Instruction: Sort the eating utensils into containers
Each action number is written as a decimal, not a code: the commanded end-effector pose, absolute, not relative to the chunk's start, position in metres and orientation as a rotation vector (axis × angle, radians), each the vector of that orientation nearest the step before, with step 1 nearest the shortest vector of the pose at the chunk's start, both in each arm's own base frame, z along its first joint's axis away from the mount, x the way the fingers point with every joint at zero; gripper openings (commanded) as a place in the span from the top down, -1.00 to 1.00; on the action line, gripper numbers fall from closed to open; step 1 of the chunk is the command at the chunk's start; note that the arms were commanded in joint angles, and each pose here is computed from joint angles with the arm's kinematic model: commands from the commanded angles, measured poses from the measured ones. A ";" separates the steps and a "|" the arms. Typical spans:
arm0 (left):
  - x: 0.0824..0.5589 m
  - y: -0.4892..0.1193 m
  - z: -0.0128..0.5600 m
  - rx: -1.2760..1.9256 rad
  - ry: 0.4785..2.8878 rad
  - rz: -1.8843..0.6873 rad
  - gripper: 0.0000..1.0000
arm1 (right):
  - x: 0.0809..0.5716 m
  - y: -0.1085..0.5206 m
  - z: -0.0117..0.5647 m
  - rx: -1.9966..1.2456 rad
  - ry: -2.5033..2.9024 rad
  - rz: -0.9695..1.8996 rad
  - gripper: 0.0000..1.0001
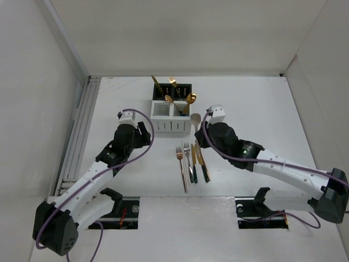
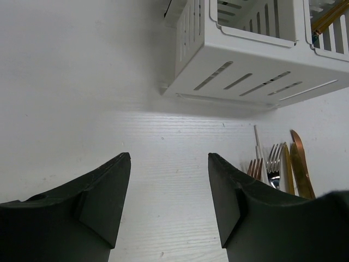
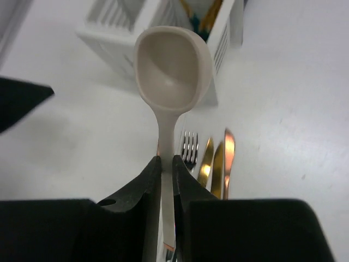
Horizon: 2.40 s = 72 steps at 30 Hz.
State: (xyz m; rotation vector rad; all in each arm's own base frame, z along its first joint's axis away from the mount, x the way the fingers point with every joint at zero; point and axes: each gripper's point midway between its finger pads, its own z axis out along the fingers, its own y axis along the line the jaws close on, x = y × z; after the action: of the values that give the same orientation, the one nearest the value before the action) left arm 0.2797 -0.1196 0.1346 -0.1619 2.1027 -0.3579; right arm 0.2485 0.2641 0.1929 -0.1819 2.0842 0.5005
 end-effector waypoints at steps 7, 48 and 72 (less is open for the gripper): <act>0.289 -0.119 0.140 -0.169 2.067 -0.358 -0.12 | 0.341 0.289 0.333 -0.260 1.406 0.274 1.00; 0.299 -0.115 0.138 -0.123 2.065 -0.323 -0.10 | 0.385 0.276 0.309 -0.238 1.481 0.370 -0.37; 0.288 -0.124 0.148 -0.070 2.020 -0.414 0.07 | 0.266 0.255 0.234 -0.222 2.010 0.503 -0.13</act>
State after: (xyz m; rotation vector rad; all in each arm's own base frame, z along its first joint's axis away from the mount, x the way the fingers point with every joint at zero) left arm 0.2820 -0.1235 0.1272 -0.0988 2.1001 -0.3986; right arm 0.2409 0.2338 0.1843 -0.2134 2.1373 0.4780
